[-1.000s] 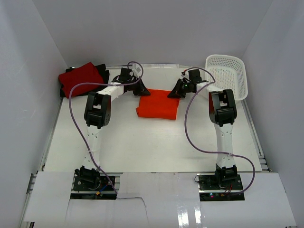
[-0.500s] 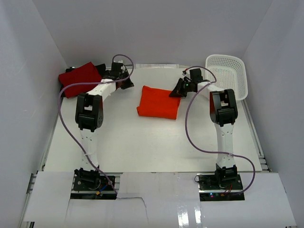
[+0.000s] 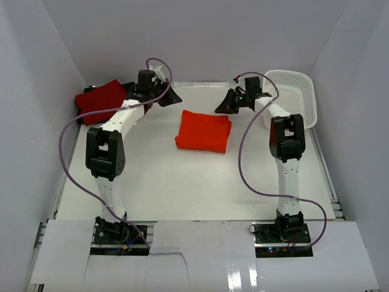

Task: Fold and stack the t-shirts
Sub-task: Smooth out wrinkles on the folded tshirt, then put the neatly folded tshirt into the corner of the board with the left arm

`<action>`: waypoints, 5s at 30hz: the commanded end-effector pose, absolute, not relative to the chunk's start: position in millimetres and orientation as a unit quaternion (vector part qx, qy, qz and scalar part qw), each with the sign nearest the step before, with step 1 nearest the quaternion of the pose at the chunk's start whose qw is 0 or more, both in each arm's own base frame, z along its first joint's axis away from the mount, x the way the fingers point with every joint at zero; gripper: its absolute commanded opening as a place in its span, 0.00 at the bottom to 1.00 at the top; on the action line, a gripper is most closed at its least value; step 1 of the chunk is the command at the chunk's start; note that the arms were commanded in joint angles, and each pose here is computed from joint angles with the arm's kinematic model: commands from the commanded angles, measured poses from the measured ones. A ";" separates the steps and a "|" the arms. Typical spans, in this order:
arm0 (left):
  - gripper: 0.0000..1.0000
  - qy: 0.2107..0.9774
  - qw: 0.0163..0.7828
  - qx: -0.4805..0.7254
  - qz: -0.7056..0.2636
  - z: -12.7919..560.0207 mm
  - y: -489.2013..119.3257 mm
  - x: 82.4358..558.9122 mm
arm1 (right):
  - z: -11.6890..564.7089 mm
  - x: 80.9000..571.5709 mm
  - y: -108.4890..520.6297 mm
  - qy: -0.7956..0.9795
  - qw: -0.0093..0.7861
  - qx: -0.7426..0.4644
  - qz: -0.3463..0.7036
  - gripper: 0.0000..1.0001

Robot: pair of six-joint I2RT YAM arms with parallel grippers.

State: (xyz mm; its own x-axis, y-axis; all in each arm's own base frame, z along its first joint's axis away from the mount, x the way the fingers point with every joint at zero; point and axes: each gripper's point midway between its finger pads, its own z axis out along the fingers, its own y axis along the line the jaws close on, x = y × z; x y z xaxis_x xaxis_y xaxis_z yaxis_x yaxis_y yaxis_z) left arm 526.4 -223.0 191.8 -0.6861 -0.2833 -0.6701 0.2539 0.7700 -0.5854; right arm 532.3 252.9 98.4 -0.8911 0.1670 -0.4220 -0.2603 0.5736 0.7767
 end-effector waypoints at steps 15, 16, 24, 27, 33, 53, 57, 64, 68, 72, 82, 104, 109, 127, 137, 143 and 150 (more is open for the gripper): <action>0.00 0.853 0.237 0.066 -0.461 124.2 -293.1 425.7 | 94.8 376.5 275.4 0.858 0.106 -0.082 0.497 0.08; 0.00 0.856 0.226 0.064 -0.461 113.0 -295.6 424.1 | 83.2 370.9 274.2 0.860 0.092 -0.076 0.496 0.08; 0.00 0.878 0.188 0.047 -0.437 56.6 -298.9 417.1 | 17.4 356.6 266.7 0.879 0.045 -0.056 0.472 0.08; 0.00 0.886 0.176 0.034 -0.428 38.3 -297.8 417.1 | -2.9 351.3 264.3 0.884 0.029 -0.041 0.464 0.08; 0.00 0.894 0.177 0.028 -0.410 29.2 -297.4 418.1 | -16.1 338.5 256.7 0.896 0.011 -0.019 0.443 0.08; 0.00 0.929 0.202 0.015 -0.310 41.0 -259.4 418.1 | 46.3 348.2 230.2 0.896 0.056 -0.046 0.438 0.14; 0.09 0.907 0.267 0.032 -0.325 99.9 -261.2 429.4 | 85.5 359.1 241.6 0.889 0.096 -0.070 0.443 0.23; 0.40 0.894 0.342 0.031 -0.289 144.4 -235.7 441.9 | 123.1 344.4 249.4 0.882 0.141 -0.109 0.437 0.66; 0.64 0.901 0.338 0.024 -0.270 137.2 -221.0 449.0 | 134.0 330.8 242.8 0.882 0.156 -0.117 0.429 0.72; 0.83 0.915 0.303 0.038 -0.263 101.6 -215.0 453.5 | 136.7 319.3 239.2 0.881 0.156 -0.124 0.429 0.74; 0.83 0.924 0.272 0.053 -0.262 59.9 -213.6 467.2 | 148.6 305.6 238.4 0.873 0.157 -0.135 0.441 0.74; 0.43 0.933 0.147 0.050 -0.325 -1.1 -228.3 440.9 | 140.8 298.8 235.7 0.877 0.151 -0.132 0.436 0.74; 0.06 0.947 0.109 0.032 -0.301 -31.7 -218.1 436.7 | 144.3 298.6 235.4 0.876 0.154 -0.132 0.438 0.74; 0.00 0.933 0.277 -0.025 -0.227 88.1 -119.8 567.5 | 146.2 292.6 234.8 0.875 0.151 -0.131 0.440 0.74; 0.00 0.895 0.359 -0.024 -0.265 171.9 -106.2 593.7 | 145.2 292.1 234.1 0.877 0.148 -0.126 0.440 0.73; 0.00 0.879 0.404 -0.033 -0.251 203.7 -84.4 604.1 | 143.8 290.2 234.1 0.877 0.144 -0.125 0.442 0.74; 0.00 0.858 0.444 -0.062 -0.250 232.9 -38.7 613.1 | 145.2 287.7 233.8 0.877 0.140 -0.124 0.443 0.73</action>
